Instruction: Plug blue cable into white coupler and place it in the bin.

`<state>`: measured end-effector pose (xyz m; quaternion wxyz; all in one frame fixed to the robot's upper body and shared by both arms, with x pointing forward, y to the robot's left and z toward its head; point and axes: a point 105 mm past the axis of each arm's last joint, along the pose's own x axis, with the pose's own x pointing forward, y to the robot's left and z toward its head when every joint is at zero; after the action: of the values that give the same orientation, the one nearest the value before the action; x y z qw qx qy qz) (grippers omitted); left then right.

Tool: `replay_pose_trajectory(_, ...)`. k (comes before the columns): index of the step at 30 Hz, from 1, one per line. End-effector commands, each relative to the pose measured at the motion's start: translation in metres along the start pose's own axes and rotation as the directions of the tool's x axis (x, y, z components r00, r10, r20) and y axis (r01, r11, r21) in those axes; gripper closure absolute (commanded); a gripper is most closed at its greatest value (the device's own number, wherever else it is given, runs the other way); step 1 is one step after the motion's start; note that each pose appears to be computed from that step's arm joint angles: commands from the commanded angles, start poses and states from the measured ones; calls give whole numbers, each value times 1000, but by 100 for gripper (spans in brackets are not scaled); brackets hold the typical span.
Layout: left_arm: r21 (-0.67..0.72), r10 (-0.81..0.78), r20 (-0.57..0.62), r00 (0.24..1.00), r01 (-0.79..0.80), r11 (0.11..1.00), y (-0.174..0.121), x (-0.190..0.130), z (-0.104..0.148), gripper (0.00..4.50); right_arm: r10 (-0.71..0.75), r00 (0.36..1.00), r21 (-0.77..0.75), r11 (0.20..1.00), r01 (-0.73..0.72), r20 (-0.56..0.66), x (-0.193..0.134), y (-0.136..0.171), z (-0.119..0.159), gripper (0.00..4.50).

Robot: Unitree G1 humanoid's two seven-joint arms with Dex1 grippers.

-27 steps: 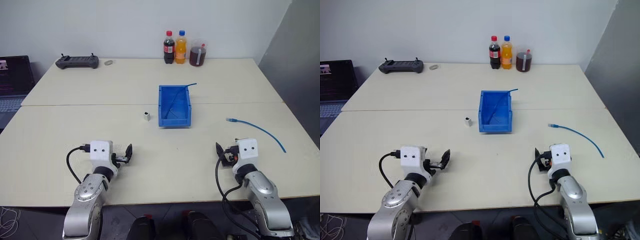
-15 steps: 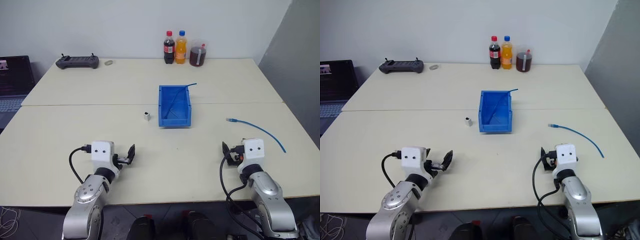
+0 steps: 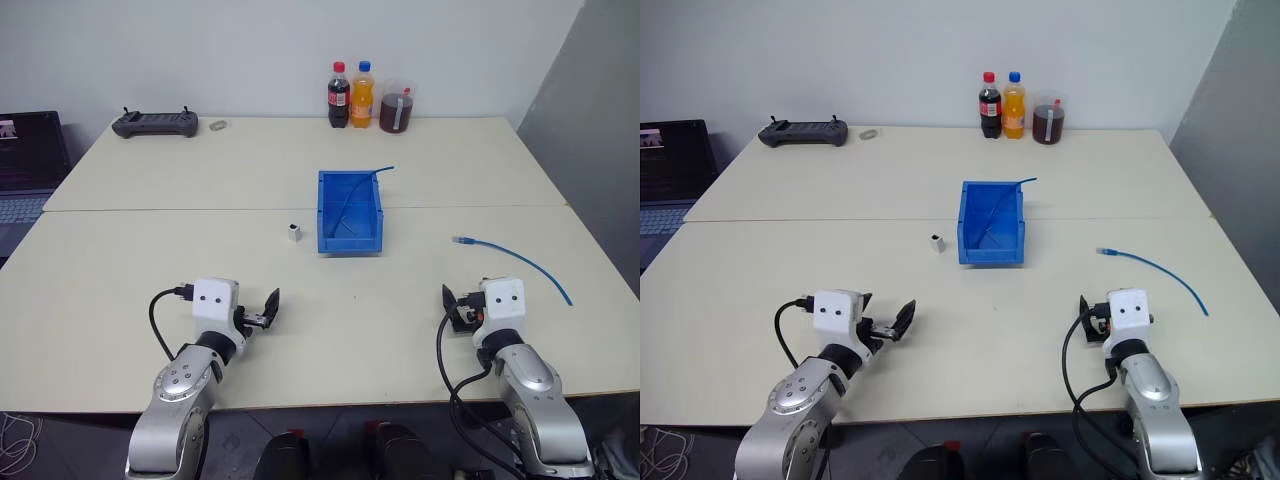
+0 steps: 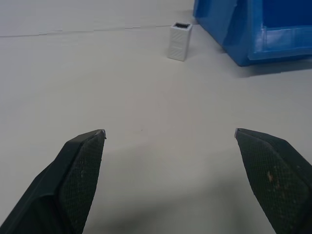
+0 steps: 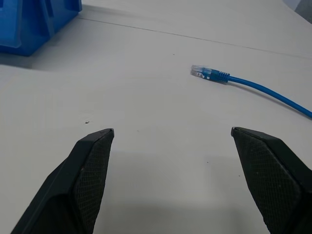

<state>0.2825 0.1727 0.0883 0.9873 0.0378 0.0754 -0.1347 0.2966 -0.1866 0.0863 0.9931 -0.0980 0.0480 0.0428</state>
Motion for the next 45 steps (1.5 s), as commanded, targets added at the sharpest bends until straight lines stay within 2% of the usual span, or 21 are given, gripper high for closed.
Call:
replay_pose_trajectory(1,127,-207,64,976,198,972,-30,3,23,0,43,996,-65,997,-38,79,15,-16,25,39)
replay_pose_trajectory(3,174,-325,56,944,312,934,-47,7,28,0,97,994,-134,987,-88,59,30,-29,28,39)
replay_pose_trajectory(6,222,-503,41,863,483,847,-72,10,38,0,229,973,-244,942,-231,-34,55,-47,28,39)
replay_pose_trajectory(10,235,-662,35,749,638,734,-97,10,51,0,330,922,-265,888,-376,-202,79,-78,20,39)
replay_pose_trajectory(14,261,-769,27,639,738,623,-116,7,60,0,344,882,-246,869,-429,-321,94,-108,27,39)
replay_pose_trajectory(17,253,-769,14,640,741,622,-115,17,62,0,361,837,-238,844,-481,-412,95,-117,26,39)
replay_pose_trajectory(21,224,-771,3,637,751,621,-114,26,64,0,333,810,-232,843,-485,-484,94,-125,18,39)
replay_pose_trajectory(26,182,-809,8,588,795,579,-117,19,69,0,427,731,-70,838,-541,-533,86,-118,10,39)
replay_pose_trajectory(30,270,-803,-25,595,778,568,-114,21,64,0,425,740,-52,850,-525,-522,87,-118,11,110)
replay_pose_trajectory(34,271,-804,-15,595,776,570,-114,22,65,0,412,746,-50,859,-510,-523,86,-121,7,195)
replay_pose_trajectory(41,278,-811,-6,585,780,560,-115,22,66,0,411,747,-50,860,-508,-522,83,-124,4,382)
replay_pose_trajectory(44,279,-815,-5,580,783,556,-116,22,66,0,417,745,-46,857,-512,-521,82,-124,4,443)
replay_pose_trajectory(45,280,-821,-6,571,789,546,-117,20,66,0,437,730,-38,845,-533,-526,80,-122,2,448)
